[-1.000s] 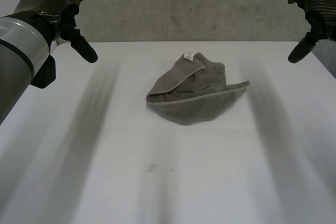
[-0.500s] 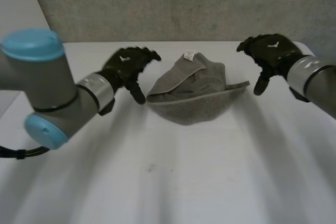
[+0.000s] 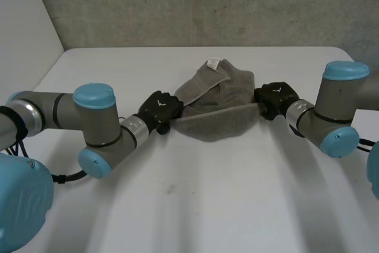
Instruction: Fold the towel.
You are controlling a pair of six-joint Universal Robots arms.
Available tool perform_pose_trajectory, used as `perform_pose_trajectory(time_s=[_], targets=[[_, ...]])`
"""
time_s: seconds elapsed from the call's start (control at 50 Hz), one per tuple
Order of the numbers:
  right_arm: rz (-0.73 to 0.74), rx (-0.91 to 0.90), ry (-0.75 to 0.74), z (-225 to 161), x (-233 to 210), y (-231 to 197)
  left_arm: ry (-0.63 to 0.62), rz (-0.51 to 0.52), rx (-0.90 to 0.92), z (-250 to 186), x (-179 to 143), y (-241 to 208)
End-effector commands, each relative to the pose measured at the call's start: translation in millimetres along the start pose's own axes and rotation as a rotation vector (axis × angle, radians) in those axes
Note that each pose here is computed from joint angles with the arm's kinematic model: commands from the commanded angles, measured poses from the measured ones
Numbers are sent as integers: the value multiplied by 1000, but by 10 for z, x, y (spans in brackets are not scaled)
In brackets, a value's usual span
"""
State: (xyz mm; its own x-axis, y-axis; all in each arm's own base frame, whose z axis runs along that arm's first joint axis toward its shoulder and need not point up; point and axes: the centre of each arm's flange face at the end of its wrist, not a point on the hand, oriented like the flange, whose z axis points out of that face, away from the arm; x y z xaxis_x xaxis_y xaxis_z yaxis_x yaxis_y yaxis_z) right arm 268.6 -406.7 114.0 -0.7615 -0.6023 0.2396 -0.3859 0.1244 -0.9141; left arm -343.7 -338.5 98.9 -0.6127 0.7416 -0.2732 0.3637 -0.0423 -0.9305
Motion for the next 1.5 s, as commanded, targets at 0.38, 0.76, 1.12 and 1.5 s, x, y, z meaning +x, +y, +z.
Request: perform_pose_trajectory(time_s=[0.38, 0.76, 1.12, 1.5], targets=[[-113, 757, 149, -2579, 331, -3260, -468, 86, 804, -1979, -678, -3344], [-84, 264, -8, -2005, 201, -2512, -333, -41, 387, -1591, -495, -2546], [-204, 284, 42, -713, -77, -1907, -409, 78, 264, -492, -917, -1672], [-17, 651, 108, -1546, 348, -2893, -699, -56, 680, -1454, -1148, -2656]])
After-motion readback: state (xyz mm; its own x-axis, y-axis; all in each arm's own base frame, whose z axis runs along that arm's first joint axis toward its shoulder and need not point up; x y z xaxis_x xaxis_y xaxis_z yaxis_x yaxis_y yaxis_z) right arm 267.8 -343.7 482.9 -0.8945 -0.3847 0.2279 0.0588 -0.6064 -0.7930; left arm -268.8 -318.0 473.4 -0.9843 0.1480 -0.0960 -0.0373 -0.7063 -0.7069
